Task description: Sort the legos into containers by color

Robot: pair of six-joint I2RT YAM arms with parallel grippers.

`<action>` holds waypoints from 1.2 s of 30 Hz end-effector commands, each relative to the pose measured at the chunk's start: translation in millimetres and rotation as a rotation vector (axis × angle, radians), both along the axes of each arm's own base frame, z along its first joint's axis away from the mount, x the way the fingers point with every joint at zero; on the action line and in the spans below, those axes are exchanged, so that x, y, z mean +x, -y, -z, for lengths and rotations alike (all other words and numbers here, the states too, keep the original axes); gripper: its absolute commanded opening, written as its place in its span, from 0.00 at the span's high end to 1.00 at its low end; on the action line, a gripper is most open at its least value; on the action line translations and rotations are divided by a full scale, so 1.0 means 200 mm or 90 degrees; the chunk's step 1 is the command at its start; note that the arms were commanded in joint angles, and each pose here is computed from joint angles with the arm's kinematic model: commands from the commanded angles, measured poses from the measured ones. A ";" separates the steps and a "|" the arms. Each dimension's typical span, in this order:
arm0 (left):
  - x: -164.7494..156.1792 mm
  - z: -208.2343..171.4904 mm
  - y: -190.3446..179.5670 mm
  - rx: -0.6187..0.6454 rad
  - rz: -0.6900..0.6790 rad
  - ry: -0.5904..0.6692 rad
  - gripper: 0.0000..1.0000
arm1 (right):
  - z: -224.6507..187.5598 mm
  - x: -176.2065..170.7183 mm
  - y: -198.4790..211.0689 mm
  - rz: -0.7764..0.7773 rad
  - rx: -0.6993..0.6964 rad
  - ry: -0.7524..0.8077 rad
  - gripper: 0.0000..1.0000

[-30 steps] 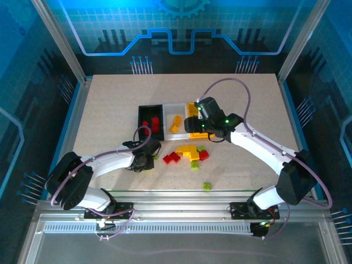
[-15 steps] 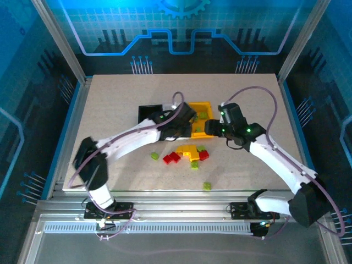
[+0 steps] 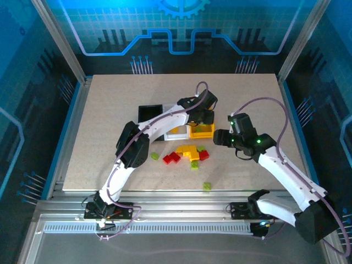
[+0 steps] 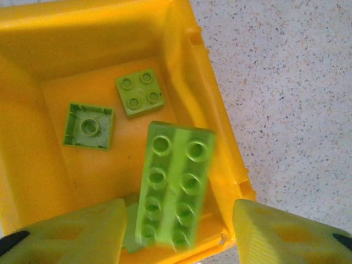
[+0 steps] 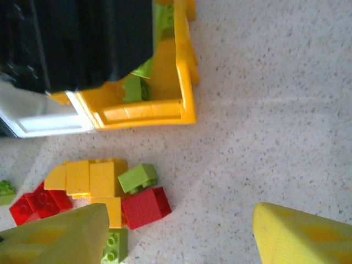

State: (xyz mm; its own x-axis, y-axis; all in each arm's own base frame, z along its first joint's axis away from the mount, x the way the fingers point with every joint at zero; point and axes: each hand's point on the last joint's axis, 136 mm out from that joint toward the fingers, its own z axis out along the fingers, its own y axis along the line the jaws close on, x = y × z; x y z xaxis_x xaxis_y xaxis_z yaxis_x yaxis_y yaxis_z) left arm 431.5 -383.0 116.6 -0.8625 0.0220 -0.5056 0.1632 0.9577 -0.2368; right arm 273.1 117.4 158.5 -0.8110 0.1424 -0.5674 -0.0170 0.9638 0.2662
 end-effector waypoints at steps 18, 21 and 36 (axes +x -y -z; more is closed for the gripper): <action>-0.60 -0.28 -0.59 -0.064 -0.061 0.029 0.01 | 0.47 -0.03 -0.33 -0.152 -0.131 -0.129 0.35; -0.71 -0.21 -0.74 -0.044 -0.089 0.017 0.01 | 0.48 0.02 -0.36 -0.153 -0.132 -0.130 0.40; -0.81 -0.18 -0.89 -0.024 -0.122 0.015 0.01 | 0.56 -0.03 -0.13 -0.061 -0.217 -0.181 0.45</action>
State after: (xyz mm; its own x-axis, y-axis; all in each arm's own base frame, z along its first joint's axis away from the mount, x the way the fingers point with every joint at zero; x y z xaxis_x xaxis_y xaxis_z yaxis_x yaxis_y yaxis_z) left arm 269.2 -213.4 139.9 -0.8593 -0.1277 -0.4953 0.0098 0.9640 -0.2656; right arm 272.1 171.5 43.8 -0.9334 -0.1504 -0.3257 -0.1613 0.9869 0.0065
